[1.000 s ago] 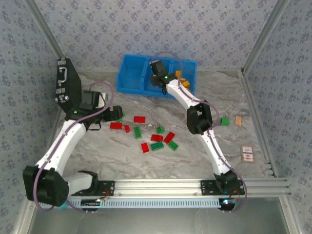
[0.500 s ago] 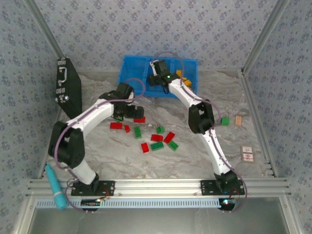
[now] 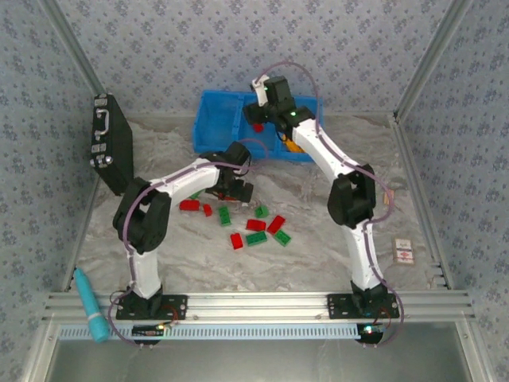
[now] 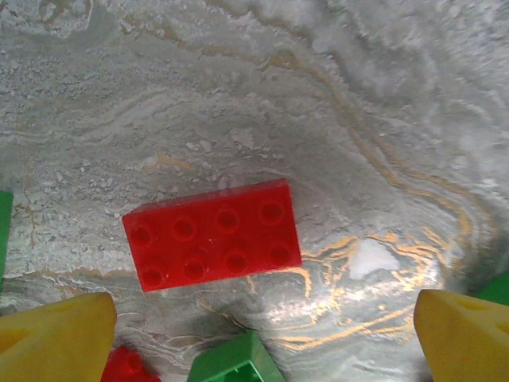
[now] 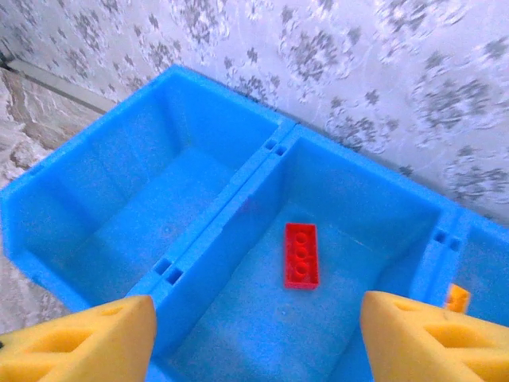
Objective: Sort the legos into containers by color
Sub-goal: Pick up the lego from the center of the table, then place the lego in the container.
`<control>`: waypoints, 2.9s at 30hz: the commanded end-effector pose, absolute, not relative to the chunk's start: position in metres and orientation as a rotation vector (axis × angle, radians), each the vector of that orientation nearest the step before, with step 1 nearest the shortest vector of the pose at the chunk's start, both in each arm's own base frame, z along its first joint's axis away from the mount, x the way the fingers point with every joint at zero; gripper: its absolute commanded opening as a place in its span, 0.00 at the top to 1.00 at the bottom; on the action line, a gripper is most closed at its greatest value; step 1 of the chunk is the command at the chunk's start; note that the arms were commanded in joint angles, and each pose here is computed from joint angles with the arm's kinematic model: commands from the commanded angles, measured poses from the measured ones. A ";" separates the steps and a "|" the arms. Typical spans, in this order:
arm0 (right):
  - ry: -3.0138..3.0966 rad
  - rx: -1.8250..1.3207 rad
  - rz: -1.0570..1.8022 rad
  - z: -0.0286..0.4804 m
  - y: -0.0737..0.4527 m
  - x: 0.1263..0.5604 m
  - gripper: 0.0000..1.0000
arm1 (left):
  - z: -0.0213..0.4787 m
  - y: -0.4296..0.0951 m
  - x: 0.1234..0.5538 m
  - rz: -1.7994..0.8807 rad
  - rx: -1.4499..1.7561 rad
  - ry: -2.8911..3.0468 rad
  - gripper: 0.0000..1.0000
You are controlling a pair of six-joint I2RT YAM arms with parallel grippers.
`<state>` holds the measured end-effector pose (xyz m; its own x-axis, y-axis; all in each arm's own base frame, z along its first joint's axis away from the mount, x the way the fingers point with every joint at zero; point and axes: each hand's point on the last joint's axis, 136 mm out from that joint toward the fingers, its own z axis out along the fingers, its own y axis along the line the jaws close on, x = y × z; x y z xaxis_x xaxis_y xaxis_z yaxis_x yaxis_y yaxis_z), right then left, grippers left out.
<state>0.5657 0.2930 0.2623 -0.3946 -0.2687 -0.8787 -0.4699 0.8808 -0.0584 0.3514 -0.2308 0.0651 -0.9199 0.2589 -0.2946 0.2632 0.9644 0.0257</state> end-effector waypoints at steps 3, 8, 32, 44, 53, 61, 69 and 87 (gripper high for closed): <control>1.963 -0.461 0.132 0.315 0.231 0.540 0.24 | 0.058 -0.219 0.358 0.132 0.339 2.827 0.04; 1.999 -0.284 0.079 0.320 0.162 0.505 0.19 | 0.045 -0.221 0.366 0.140 0.294 2.821 0.03; 2.317 0.133 -0.071 0.238 0.009 0.378 0.11 | 0.010 -0.214 0.372 0.020 0.141 2.912 0.28; 2.477 0.689 0.176 0.135 -0.062 0.330 0.12 | 0.032 -0.205 0.369 0.080 0.217 2.892 0.45; 2.539 0.823 0.215 0.098 -0.075 0.311 0.10 | 0.167 -0.255 0.436 -0.087 0.281 2.588 0.44; 2.481 0.790 0.298 0.092 -0.074 0.324 0.09 | 0.222 -0.300 0.500 -0.171 0.343 2.387 0.43; 2.508 0.796 0.227 0.076 -0.081 0.323 0.11 | 0.202 -0.314 0.542 -0.211 0.321 2.364 0.43; 2.559 0.804 0.216 0.063 -0.083 0.320 0.11 | 0.168 -0.312 0.557 -0.278 0.314 2.406 0.30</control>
<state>0.3196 -0.0785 0.0660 -0.7221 0.5837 -0.3712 0.5020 0.8114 0.2993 0.5541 -0.3065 0.1572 -0.7551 0.1548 -0.6370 0.2741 0.9573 -0.0923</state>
